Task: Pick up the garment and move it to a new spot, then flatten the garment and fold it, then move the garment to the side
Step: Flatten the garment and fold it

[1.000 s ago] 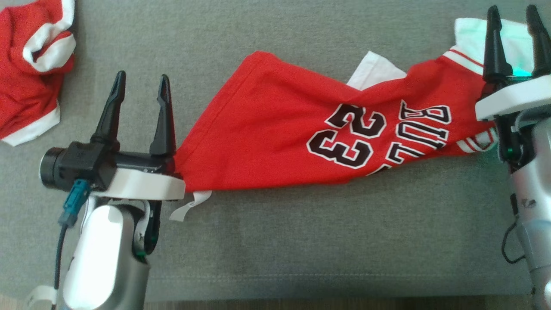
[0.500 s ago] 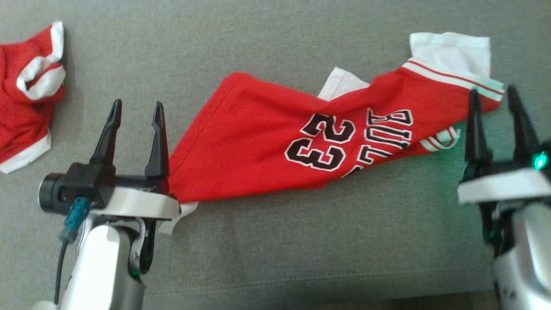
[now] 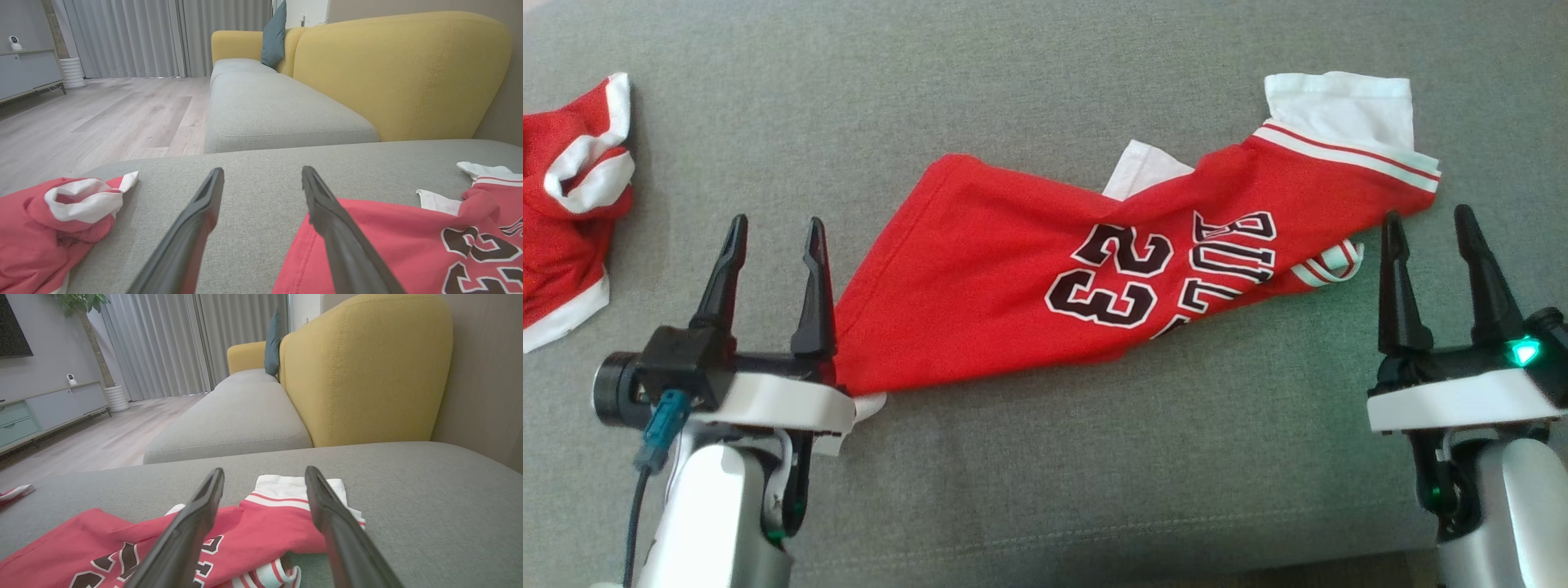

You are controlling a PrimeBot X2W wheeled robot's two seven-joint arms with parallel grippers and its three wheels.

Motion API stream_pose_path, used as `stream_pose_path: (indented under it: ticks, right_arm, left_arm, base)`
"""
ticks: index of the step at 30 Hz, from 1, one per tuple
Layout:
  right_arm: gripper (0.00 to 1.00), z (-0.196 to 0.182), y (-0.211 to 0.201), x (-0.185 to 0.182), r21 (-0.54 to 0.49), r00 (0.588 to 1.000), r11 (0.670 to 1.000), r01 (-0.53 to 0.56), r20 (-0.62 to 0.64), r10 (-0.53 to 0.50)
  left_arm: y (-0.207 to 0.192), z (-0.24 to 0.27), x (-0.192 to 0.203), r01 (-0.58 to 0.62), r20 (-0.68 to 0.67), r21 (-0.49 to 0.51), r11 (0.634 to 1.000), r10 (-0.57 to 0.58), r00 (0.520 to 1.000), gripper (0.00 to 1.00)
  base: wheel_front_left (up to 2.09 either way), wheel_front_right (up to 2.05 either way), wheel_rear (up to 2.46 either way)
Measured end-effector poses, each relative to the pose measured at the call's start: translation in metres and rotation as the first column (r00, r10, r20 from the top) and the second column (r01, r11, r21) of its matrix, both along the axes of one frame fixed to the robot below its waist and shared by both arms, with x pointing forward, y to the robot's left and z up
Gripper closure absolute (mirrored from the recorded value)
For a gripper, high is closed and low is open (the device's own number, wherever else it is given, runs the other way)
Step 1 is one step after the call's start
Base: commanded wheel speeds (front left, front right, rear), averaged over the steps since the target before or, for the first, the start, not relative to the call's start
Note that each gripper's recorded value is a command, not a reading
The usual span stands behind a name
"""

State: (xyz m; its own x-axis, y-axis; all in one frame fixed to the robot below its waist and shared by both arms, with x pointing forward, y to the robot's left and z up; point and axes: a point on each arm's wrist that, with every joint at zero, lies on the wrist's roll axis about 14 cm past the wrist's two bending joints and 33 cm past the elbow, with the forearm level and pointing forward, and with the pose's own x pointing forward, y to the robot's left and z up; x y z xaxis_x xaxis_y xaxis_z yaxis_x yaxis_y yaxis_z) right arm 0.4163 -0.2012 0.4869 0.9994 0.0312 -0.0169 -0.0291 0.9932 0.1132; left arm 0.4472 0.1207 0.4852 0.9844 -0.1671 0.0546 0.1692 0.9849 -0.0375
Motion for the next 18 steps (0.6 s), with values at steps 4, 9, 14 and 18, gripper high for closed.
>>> stream_pose_path:
  ticks: [4, 9, 14, 18]
  right_arm:
    - [0.0, 0.002, 0.002, 0.001, 0.0, 1.0, 1.0, -0.005, 0.003, 0.005]
    - [0.0, 0.002, 0.002, 0.0, 0.001, 1.0, 1.0, -0.006, 0.001, 0.006]
    - [0.0, -0.005, 0.005, 0.001, 0.006, 1.0, 1.0, -0.01, -0.023, 0.01]
    - [0.0, -0.009, 0.006, 0.002, 0.005, 0.999, 1.0, -0.014, -0.034, 0.014]
  left_arm:
    - [0.001, -0.004, -0.001, -0.003, -0.011, 0.003, 1.0, 0.003, 1.0, 0.0]
    - [-0.005, -0.009, -0.002, 0.023, -0.027, 0.002, 1.0, -0.022, 0.999, 0.0]
    - [-0.033, -0.013, 0.01, 0.133, -0.05, -0.022, 0.991, -0.133, 0.99, 0.0]
    - [-0.049, -0.022, 0.028, 0.187, -0.114, -0.023, 0.982, -0.188, 0.976, 0.0]
  base:
    - [0.0, 0.0, 0.0]
    - [0.0, 0.0, 0.0]
    - [0.0, 0.0, 0.0]
    - [0.0, 0.0, 0.0]
